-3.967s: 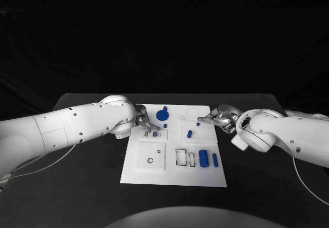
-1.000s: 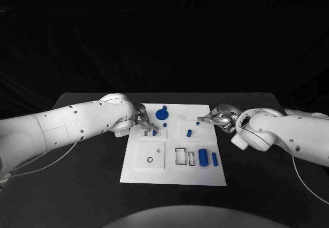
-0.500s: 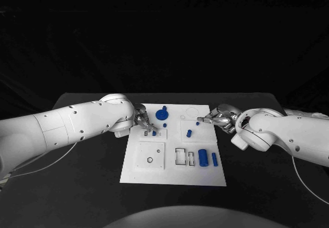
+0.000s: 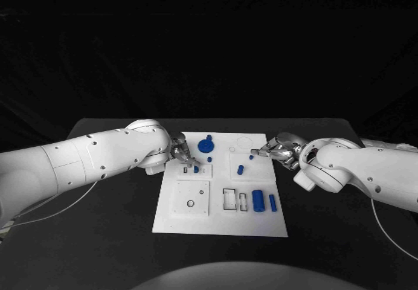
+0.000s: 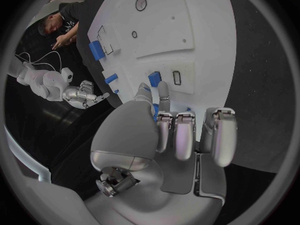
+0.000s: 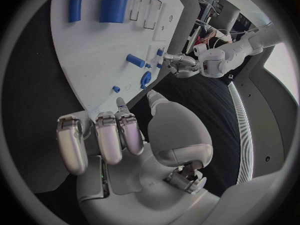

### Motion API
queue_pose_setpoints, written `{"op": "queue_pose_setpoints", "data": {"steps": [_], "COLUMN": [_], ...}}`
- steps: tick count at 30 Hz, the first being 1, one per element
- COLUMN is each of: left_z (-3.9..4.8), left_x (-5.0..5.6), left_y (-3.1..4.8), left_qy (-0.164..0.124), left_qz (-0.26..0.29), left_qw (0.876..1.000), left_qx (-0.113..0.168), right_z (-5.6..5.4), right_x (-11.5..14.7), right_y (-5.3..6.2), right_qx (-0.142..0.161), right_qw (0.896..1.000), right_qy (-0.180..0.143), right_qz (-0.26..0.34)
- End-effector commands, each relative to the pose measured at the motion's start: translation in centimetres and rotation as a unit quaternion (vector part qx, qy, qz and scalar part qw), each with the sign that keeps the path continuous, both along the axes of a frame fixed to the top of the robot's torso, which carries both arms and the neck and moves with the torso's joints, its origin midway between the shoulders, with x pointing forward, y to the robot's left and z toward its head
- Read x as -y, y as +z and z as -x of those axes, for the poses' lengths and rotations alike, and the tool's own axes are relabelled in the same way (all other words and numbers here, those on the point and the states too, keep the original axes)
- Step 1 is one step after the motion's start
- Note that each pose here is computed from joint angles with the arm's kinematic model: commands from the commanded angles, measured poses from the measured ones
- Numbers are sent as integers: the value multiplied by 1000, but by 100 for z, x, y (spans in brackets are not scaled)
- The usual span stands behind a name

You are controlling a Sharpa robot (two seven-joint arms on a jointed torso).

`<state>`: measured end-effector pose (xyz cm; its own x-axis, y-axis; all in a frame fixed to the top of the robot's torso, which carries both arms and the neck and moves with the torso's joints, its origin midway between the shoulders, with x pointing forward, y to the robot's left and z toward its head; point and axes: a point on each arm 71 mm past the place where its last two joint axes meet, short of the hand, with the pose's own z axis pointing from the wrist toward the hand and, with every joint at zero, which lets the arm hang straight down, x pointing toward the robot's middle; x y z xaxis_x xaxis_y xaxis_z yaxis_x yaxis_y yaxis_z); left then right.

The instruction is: Assemble the parts on the task board

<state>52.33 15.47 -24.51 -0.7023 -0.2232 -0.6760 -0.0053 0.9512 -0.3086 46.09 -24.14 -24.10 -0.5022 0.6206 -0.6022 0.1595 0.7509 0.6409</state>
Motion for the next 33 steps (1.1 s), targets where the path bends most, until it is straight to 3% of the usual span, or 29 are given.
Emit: {"op": "queue_pose_setpoints", "data": {"steps": [1, 7, 12, 22, 33], "left_z": [-8, -19, -27, -165, -313], "left_x": [35, -15, -136, -359, -468], "left_y": [32, 97, 133, 166, 156], "left_qy": [-1, 28, 46, 54, 58], "left_qz": [28, 78, 92, 56, 8], "left_qw": [999, 995, 993, 995, 996], "left_qx": [19, 58, 63, 60, 67], "right_z": [6, 5, 2, 2, 8], "right_x": [-8, -8, -7, -19, -18], "right_y": [-9, -9, -11, -18, -24], "right_qx": [-3, -1, -1, -2, -4], "right_qw": [1000, 1000, 1000, 1000, 1000], "right_qy": [6, 6, 6, 7, 7], "right_qz": [2, 1, 1, 0, 1]}}
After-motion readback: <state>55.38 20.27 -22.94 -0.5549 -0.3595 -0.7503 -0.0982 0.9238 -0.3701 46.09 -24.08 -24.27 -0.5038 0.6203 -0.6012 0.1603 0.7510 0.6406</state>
